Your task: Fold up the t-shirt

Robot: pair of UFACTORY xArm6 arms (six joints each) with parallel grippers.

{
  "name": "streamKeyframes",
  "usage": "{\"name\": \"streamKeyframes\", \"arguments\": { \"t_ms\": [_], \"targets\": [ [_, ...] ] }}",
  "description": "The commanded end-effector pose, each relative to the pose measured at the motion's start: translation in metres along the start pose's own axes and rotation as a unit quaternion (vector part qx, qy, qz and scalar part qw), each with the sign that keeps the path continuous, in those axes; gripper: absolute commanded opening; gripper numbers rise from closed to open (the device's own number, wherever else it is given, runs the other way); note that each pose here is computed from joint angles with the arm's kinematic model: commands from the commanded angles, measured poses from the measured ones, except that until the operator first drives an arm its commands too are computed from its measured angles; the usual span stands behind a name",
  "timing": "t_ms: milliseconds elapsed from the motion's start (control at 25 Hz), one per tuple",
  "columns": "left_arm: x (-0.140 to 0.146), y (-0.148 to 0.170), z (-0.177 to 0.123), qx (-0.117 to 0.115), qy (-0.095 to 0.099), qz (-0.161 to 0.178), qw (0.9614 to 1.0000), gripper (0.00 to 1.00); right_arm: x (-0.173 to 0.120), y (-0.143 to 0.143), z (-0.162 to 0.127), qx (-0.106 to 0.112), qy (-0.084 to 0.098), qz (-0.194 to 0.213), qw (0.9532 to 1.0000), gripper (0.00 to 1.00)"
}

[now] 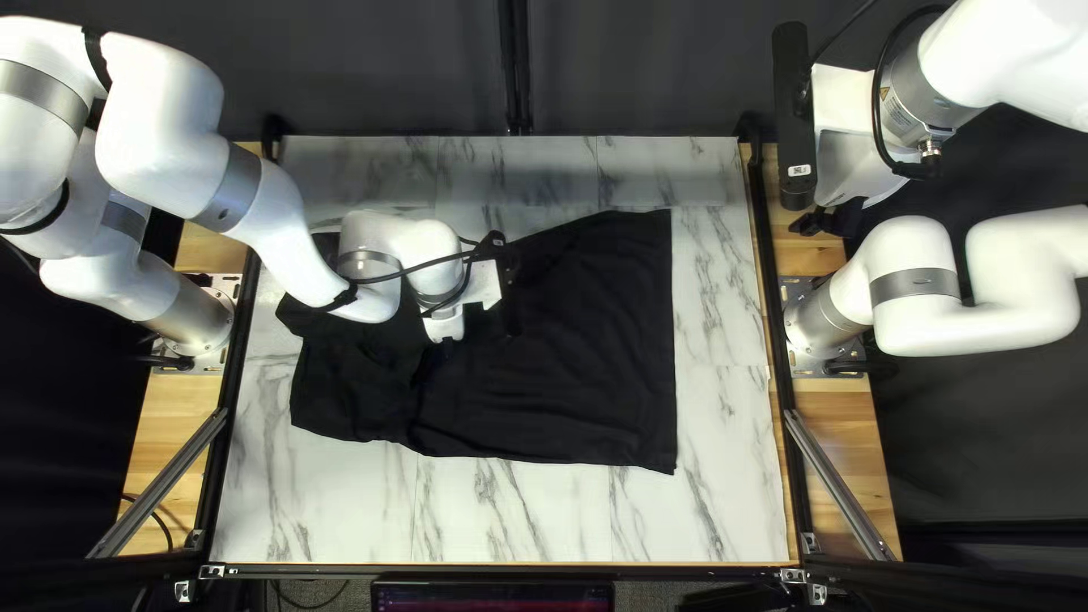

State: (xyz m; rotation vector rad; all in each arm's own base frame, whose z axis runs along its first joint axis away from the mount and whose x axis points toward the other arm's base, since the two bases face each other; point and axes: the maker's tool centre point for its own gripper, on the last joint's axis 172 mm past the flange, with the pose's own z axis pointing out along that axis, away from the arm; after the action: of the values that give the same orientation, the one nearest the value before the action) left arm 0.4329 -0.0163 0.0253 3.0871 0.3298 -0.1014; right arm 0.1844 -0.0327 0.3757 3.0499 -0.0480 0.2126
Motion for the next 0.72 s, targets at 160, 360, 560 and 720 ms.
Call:
{"name": "streamKeyframes", "arguments": {
  "t_ms": [160,360,560,720],
  "targets": [
    [-0.008,0.021,-0.022,0.011,-0.001,0.010,0.9999,0.00,0.000,0.000,0.000,0.000,0.000,0.000,1.0000,1.00],
    [-0.005,0.044,-0.037,0.019,-0.005,0.024,0.9995,0.07,0.000,0.000,0.000,0.000,0.000,0.000,1.0000,1.00],
    [0.000,0.063,-0.045,0.020,-0.015,0.031,0.9992,0.81,0.000,0.000,0.000,0.000,0.000,0.000,1.0000,1.00],
    [0.001,0.075,-0.053,0.020,-0.020,0.034,0.9990,1.00,0.000,0.000,0.000,0.000,0.000,0.000,1.0000,1.00]
  ]
}}
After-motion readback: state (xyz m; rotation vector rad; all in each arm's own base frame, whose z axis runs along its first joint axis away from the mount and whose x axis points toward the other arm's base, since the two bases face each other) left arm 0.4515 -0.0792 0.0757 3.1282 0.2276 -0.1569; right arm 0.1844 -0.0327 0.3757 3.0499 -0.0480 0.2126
